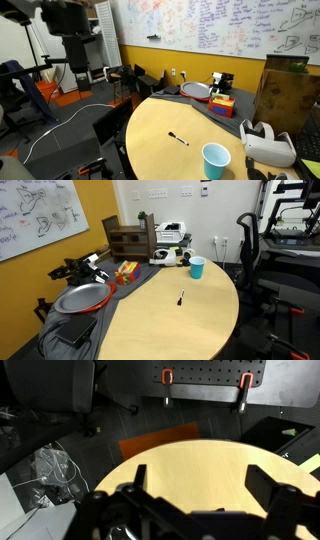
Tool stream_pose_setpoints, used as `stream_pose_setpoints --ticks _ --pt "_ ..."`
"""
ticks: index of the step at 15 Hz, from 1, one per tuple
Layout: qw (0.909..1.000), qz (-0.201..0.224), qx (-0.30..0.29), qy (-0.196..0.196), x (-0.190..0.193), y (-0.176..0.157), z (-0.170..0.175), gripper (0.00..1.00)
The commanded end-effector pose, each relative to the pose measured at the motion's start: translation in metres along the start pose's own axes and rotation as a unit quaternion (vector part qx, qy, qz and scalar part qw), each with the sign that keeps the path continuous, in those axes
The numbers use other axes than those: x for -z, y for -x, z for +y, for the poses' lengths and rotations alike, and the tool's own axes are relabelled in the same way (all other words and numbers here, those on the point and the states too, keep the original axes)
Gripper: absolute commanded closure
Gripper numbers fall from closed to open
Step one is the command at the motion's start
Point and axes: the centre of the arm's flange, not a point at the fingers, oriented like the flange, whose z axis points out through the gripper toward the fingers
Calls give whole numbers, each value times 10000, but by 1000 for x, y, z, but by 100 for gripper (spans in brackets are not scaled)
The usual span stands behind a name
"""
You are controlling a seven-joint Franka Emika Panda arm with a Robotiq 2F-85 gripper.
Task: Take the marker from the table and place it in the blue cup
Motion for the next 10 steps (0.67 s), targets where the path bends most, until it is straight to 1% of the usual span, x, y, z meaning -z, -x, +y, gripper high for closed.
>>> stream_pose_setpoints --ticks 1,6,7,10 --pt "10000 0 0 0 0 0 0 0" --pt "10000 0 0 0 0 0 0 0" --pt "9999 78 5 63 0 -1 -1 0" --pt "9983 541 -117 186 0 -15 -5 0"
